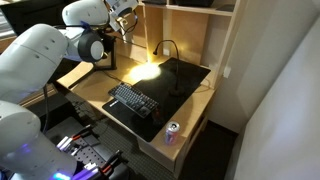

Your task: Unhang and hang up the headphones on the back of the desktop computer

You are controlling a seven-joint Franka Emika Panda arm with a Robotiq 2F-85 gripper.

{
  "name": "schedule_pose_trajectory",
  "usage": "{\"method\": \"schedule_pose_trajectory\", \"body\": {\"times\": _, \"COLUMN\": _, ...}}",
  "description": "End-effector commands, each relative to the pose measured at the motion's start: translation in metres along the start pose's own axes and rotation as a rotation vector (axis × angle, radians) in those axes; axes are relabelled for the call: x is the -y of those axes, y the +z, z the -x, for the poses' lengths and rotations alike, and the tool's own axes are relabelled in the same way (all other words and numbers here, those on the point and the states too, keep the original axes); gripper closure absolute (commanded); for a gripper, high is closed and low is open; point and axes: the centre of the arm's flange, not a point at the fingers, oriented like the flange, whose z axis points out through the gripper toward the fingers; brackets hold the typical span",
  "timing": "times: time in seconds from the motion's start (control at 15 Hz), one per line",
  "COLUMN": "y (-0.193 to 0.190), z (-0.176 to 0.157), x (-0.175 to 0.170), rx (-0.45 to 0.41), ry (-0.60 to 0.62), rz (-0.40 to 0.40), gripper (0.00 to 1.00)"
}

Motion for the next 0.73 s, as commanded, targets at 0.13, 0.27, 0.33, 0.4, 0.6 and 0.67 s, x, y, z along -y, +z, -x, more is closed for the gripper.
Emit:
{"method": "schedule_pose_trajectory", "body": {"times": 0.13, "y": -0.051, "z": 0.007, "x": 0.044, "rx": 0.01, "ry": 0.115, "rz": 0.266, "gripper": 0.17}}
{"method": "schedule_pose_trajectory", "body": {"times": 0.27, "y": -0.06, "z": 0.012, "x": 0.053, "rx": 0.011, "ry": 0.133, "rz": 0.343, "gripper": 0.02}}
{"method": "schedule_pose_trajectory", "body": {"times": 0.33, "y": -0.063, "z": 0.014, "x": 0.056, "rx": 0.011, "ry": 0.139, "rz": 0.364, "gripper": 0.01}}
{"method": "schedule_pose_trajectory", "body": {"times": 0.4, "y": -0.065, "z": 0.015, "x": 0.058, "rx": 0.014, "ry": 0.138, "rz": 0.365, "gripper": 0.0}}
{"method": "schedule_pose_trajectory", "body": {"times": 0.6, "y": -0.054, "z": 0.027, "x": 0.057, "rx": -0.015, "ry": 0.108, "rz": 0.347, "gripper": 0.0}}
{"method": "schedule_pose_trajectory", "body": {"times": 0.67, "y": -0.053, "z": 0.027, "x": 0.057, "rx": -0.012, "ry": 0.107, "rz": 0.345, "gripper": 0.0}}
